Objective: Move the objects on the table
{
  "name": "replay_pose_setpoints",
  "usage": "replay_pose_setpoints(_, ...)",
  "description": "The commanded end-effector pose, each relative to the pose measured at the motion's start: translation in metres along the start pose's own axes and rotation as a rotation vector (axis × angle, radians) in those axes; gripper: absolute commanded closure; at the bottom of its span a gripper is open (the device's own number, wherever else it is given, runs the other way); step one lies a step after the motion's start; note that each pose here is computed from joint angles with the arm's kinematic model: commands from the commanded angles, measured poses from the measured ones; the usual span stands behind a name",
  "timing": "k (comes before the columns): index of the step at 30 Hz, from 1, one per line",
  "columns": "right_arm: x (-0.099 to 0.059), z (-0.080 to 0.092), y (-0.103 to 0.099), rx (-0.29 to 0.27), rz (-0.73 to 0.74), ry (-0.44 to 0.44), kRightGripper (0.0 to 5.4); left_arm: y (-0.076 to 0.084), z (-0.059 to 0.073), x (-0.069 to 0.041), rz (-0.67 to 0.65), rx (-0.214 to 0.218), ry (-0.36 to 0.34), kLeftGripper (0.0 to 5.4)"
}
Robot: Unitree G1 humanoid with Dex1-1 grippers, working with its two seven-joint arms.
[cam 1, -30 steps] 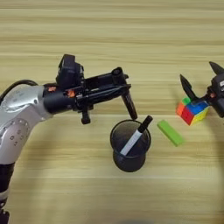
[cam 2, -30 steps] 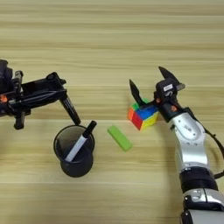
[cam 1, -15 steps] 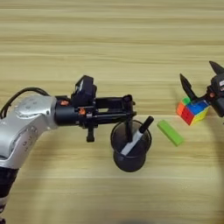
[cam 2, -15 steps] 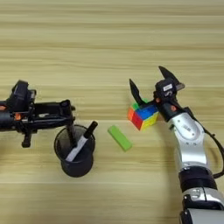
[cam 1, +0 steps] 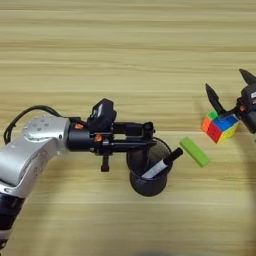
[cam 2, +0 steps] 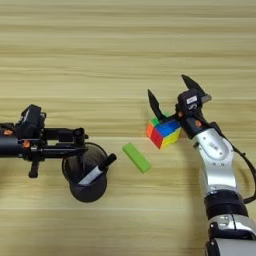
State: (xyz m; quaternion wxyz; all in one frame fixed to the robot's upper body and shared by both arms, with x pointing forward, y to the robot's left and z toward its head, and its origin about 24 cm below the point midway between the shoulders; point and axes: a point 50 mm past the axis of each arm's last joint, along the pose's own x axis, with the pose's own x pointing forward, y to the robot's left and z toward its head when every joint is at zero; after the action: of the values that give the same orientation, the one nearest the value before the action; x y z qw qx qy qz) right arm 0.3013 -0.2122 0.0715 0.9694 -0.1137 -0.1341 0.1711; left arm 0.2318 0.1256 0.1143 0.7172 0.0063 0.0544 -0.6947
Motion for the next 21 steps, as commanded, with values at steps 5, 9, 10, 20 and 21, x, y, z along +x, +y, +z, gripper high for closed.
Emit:
replay_pose_setpoints(5,0.0067,0.0067,-0.0002,-0.017,0.007,-0.027,0.00,0.0009,-0.0130,0.0011,0.002,0.016,0.065,4.36)
replay_pose_setpoints(9,0.0066,0.0068,0.0000,-0.018,0.009,-0.028,0.00,0.0022,-0.0154,0.0019,0.012,0.019,0.072,3.99)
replay_pose_setpoints(10,0.0066,0.0067,0.0000,-0.017,0.009,-0.028,0.00,0.0025,-0.0156,0.0020,0.015,0.020,0.073,3.95)
replay_pose_setpoints(20,0.0061,0.0060,0.0004,-0.015,0.008,-0.026,0.00,0.0043,-0.0156,0.0023,0.034,0.023,0.065,2.94)
replay_pose_setpoints(21,0.0061,0.0058,0.0005,-0.014,0.008,-0.025,0.00,0.0045,-0.0155,0.0023,0.036,0.024,0.063,2.85)
